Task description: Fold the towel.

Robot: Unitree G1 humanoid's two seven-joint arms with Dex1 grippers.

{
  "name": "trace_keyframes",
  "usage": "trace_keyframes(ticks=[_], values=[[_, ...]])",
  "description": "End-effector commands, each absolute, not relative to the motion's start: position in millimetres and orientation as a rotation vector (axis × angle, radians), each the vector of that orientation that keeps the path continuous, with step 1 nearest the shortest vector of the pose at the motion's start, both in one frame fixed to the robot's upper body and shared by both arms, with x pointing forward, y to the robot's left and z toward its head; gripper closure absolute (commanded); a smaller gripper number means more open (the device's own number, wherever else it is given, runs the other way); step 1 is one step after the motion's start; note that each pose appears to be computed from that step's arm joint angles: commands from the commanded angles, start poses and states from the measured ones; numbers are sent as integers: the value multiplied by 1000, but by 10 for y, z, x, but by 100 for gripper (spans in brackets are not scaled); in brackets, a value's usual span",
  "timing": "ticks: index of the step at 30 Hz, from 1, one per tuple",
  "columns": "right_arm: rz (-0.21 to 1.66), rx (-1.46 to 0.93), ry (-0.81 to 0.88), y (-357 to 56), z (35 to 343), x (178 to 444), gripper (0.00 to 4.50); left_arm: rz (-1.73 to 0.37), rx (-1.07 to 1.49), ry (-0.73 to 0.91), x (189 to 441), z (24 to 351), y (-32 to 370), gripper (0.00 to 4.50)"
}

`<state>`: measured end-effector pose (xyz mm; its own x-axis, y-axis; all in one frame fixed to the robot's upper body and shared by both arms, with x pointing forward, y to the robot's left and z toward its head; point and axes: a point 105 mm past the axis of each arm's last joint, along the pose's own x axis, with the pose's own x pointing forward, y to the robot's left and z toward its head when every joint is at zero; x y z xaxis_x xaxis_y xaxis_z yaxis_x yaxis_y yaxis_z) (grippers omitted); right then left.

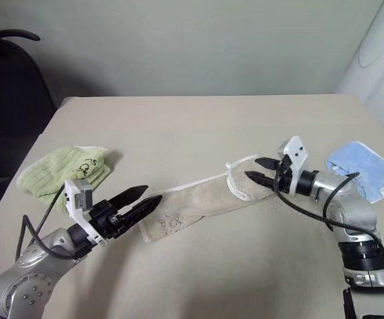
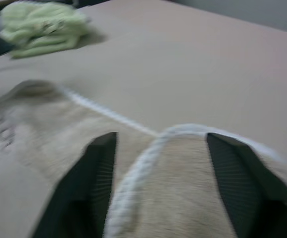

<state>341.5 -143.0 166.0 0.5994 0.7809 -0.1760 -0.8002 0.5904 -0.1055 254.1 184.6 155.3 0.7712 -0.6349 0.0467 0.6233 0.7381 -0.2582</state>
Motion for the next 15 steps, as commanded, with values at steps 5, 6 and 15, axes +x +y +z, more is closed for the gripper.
trace_keyframes(ticks=[5, 6, 15], values=[[871, -201, 254, -1392, 999, 3640, 446, -580, -449, 62, 2459, 1560, 2054, 82], [871, -221, 262, -1381, 927, 3648, 446, -569, -468, 70, 2420, 1555, 2072, 82], [861, -147, 111, -1249, 1143, 3815, 450, -524, -612, 201, 2036, 1463, 2166, 2]])
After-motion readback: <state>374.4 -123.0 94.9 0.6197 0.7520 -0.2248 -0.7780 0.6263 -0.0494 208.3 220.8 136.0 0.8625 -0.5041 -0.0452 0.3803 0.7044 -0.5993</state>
